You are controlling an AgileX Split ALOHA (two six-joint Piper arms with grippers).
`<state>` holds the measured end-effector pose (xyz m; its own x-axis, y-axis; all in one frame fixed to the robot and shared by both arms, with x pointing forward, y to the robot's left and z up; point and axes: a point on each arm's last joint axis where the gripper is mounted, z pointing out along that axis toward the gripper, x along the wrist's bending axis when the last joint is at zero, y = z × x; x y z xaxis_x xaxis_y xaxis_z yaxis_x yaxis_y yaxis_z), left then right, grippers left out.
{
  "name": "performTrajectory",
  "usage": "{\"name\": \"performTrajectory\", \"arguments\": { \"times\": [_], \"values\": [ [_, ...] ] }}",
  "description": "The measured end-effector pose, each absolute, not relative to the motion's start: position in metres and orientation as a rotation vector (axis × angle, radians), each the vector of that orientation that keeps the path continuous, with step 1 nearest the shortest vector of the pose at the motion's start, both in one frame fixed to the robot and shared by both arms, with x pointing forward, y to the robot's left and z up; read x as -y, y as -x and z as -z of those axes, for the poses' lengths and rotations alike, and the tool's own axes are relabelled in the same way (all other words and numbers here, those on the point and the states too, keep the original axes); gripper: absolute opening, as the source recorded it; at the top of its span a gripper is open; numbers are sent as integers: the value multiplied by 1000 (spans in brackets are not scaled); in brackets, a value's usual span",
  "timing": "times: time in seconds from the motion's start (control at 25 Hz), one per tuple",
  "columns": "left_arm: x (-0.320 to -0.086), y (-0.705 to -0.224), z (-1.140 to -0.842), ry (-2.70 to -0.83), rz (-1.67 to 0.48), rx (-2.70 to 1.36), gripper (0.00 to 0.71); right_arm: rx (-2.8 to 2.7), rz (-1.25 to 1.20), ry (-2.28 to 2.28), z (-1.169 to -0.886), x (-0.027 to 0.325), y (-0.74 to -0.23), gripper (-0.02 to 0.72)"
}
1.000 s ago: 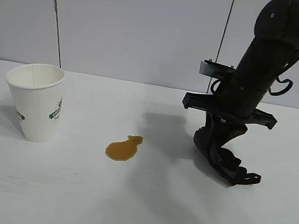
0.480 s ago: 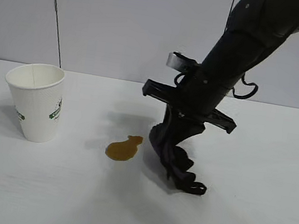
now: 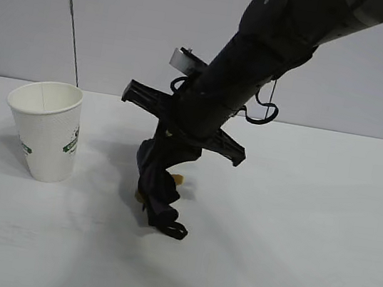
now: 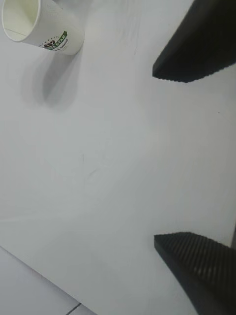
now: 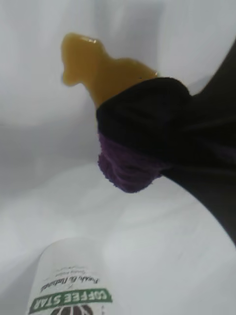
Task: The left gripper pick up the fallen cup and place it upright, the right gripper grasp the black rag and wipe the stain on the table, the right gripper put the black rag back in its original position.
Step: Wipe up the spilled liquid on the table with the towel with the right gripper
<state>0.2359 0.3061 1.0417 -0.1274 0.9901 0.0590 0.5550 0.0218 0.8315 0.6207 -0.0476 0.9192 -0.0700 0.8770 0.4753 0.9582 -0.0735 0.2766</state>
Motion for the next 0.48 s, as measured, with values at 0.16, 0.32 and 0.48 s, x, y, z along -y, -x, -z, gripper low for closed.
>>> {"name": "performTrajectory", "arguments": {
  "times": [0.16, 0.32, 0.48],
  "values": [
    [-306, -236, -1042, -1578, -991, -1738, 600, 2008, 788, 2052, -906, 47, -621, 74],
    [-306, -236, -1042, -1578, -991, -1738, 600, 1977, 826, 2072, -906, 46, -623, 74],
    [-306, -236, -1042, -1578, -991, -1738, 600, 1923, 880, 2101, -907, 45, -626, 74]
  ]
}}
